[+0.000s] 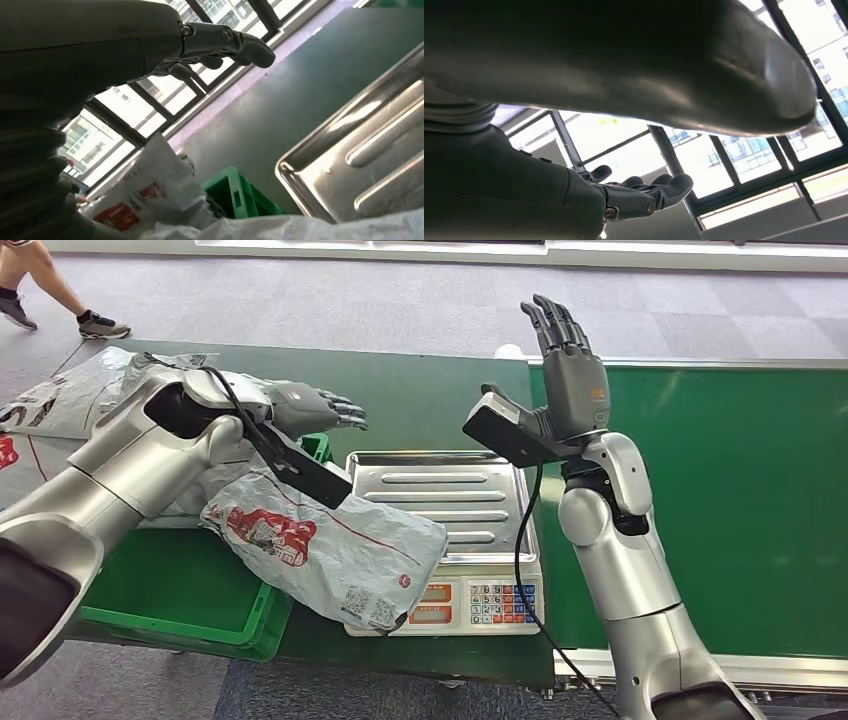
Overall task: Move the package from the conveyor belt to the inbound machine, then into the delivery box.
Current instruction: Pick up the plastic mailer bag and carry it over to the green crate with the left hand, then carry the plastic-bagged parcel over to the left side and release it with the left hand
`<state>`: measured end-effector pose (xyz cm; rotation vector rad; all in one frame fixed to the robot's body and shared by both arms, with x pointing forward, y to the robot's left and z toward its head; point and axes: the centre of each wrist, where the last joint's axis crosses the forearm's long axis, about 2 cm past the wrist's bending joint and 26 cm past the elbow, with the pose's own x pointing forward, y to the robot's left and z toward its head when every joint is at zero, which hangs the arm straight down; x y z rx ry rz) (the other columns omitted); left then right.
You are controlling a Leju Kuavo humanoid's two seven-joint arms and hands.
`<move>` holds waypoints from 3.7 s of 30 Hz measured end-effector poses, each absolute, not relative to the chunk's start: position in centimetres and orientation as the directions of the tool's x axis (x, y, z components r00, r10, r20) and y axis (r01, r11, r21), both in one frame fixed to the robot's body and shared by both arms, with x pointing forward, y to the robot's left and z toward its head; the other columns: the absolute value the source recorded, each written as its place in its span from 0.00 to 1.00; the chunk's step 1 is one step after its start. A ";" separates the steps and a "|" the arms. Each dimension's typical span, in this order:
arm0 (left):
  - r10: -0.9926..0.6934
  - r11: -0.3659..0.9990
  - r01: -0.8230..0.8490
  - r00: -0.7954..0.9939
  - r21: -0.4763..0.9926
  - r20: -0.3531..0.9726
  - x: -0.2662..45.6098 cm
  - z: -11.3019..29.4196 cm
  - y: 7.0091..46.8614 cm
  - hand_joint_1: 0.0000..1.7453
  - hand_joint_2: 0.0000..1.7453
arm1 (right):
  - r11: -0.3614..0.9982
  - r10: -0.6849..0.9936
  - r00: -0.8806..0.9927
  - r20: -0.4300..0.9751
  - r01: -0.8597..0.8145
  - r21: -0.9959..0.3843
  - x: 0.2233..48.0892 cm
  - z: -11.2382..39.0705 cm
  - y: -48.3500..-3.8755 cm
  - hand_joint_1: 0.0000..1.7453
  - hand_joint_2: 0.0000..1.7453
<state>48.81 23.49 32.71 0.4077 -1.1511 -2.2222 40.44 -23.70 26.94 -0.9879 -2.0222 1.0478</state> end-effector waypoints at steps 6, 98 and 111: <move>-0.666 -0.464 0.450 -0.745 0.763 0.034 48.5 27.8 25.3 0.00 1.00 | 0.397 0.841 -0.503 0.202 0.319 -0.860 40.2 26.7 -23.9 0.00 0.00; -0.808 -0.509 0.182 0.235 0.841 -0.540 51.2 38.8 35.8 0.00 1.00 | 0.392 0.857 -0.471 0.208 0.336 -0.856 39.3 26.3 -25.4 0.00 0.00; -0.813 -0.499 -0.028 0.361 0.866 -0.457 51.2 39.1 35.5 0.00 0.00 | 0.395 0.858 -0.468 0.214 0.331 -0.857 39.2 26.0 -25.7 0.00 0.00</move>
